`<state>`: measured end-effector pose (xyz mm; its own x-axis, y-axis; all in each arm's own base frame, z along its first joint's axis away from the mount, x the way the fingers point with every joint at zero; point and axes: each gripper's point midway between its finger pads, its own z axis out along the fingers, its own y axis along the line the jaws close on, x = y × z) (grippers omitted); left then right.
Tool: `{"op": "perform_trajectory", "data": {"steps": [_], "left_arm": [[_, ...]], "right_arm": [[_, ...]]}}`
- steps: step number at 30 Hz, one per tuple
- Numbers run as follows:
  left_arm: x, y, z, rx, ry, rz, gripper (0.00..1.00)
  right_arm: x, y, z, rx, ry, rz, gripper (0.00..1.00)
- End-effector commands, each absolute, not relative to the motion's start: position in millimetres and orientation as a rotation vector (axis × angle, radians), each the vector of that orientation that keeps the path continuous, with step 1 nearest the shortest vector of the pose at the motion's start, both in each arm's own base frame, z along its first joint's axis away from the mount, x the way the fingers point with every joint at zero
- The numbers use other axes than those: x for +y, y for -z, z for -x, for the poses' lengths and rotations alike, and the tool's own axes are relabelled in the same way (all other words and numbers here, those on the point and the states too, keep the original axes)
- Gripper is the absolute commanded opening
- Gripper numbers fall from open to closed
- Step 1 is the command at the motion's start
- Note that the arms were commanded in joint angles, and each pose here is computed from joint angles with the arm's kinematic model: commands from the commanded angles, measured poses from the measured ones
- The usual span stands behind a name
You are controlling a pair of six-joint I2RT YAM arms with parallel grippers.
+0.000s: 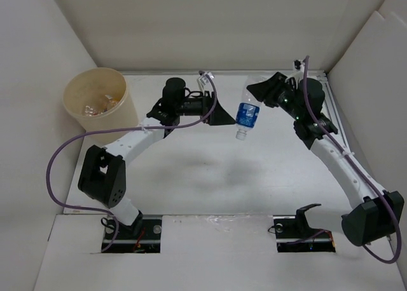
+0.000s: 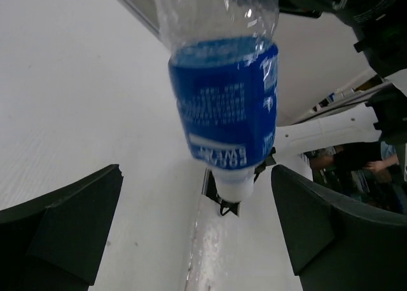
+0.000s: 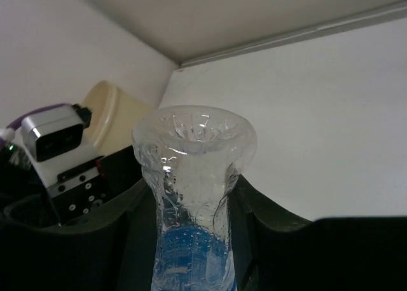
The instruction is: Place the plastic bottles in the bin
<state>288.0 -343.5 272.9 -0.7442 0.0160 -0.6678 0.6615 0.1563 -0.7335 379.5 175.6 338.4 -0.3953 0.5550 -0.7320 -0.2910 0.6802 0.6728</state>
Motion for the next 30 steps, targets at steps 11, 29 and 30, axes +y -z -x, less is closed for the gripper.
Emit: {"op": "perform_trajectory", "data": {"steps": [11,29,30], "left_arm": [[-386.4,-311.4,-255.6,1.703,1.783,-0.843,0.95],[-107.2,-401.2,-459.2,1.766,0.862,0.200,0.00],[-83.8,-409.5,-460.5,1.742,0.794,0.241,0.00]], "right_arm": [[273.1,-421.2,-329.1,1.491,-1.207,0.152,0.00],[170.0,-368.8,-372.4,1.595,-0.852,-0.154,1.00],[166.9,-358.4,-373.3,1.620,-0.836,-0.151,1.00]]}}
